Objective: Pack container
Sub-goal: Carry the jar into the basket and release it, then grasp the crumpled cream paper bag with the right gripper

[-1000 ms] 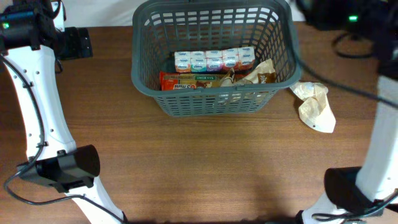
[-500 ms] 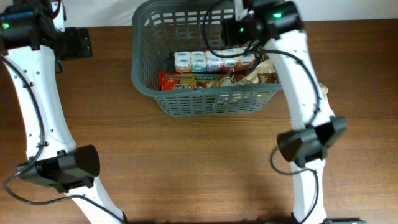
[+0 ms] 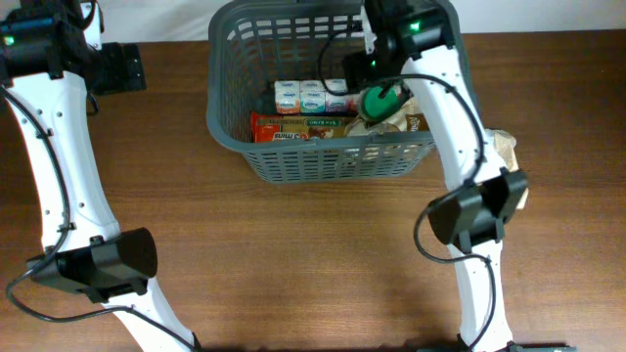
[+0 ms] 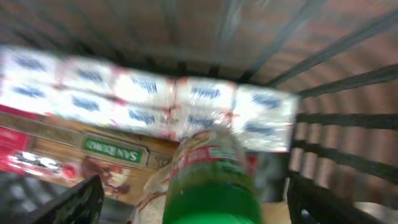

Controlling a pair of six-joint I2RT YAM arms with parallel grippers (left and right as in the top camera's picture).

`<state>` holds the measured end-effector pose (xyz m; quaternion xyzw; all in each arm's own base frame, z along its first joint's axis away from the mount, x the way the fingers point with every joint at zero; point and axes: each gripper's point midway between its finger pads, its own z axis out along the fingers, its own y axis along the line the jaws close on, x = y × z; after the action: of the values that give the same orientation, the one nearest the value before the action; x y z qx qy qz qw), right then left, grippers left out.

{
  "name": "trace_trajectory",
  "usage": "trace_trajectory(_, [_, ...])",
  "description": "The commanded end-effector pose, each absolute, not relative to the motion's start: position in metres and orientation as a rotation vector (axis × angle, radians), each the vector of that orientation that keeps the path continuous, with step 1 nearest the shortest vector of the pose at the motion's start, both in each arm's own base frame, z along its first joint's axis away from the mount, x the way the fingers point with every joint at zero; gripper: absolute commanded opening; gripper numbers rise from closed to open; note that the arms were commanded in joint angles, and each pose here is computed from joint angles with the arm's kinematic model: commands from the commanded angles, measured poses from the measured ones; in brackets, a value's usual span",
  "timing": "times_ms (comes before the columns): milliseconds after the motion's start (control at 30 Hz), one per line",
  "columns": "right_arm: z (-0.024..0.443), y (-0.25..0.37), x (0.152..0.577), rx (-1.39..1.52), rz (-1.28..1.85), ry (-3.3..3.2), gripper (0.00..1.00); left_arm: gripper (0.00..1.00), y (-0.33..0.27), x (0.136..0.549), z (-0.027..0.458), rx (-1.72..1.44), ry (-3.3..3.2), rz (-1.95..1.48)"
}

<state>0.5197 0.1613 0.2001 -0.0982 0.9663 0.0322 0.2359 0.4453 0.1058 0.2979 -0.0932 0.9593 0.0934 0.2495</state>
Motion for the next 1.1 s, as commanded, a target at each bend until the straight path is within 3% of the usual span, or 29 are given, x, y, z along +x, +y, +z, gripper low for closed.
trace_trajectory(0, [0.344,0.126,0.501,-0.152,-0.003,2.327,0.9,0.99,0.108,0.445,0.297,-0.277,2.611,0.256])
trace_trajectory(100, [0.407,0.085,0.481,-0.03,-0.111,2.183,0.99,0.99,0.108,0.445,0.297,-0.277,2.611,0.256])
trace_trajectory(200, [0.443,0.044,0.463,0.069,-0.138,2.104,0.99,0.99,0.108,0.445,0.297,-0.277,2.611,0.256])
trace_trajectory(300, [0.461,-0.027,0.448,0.244,-0.21,2.06,0.99,0.99,0.108,0.445,0.297,-0.277,2.611,0.256])
trace_trajectory(400, [0.45,-0.086,0.442,0.436,-0.252,2.068,0.99,0.99,0.108,0.445,0.297,-0.277,2.611,0.256])
trace_trajectory(633, [0.329,-0.162,0.454,0.647,-0.02,2.38,0.99,0.99,0.108,0.445,0.297,-0.277,2.611,0.256])
trace_trajectory(700, [0.267,-0.163,0.459,0.617,0.064,2.548,0.99,0.99,0.108,0.445,0.297,-0.277,2.611,0.256])
trace_trajectory(833, [0.19,-0.154,0.457,0.549,0.117,2.756,0.95,0.99,0.108,0.445,0.297,-0.277,2.611,0.256])
trace_trajectory(1000, [0.117,-0.134,0.452,0.463,0.269,2.897,0.95,0.99,0.108,0.445,0.297,-0.277,2.611,0.256])
trace_trajectory(1067, [0.098,-0.129,0.445,0.414,0.301,2.942,0.9,0.99,0.108,0.445,0.297,-0.277,2.611,0.256])
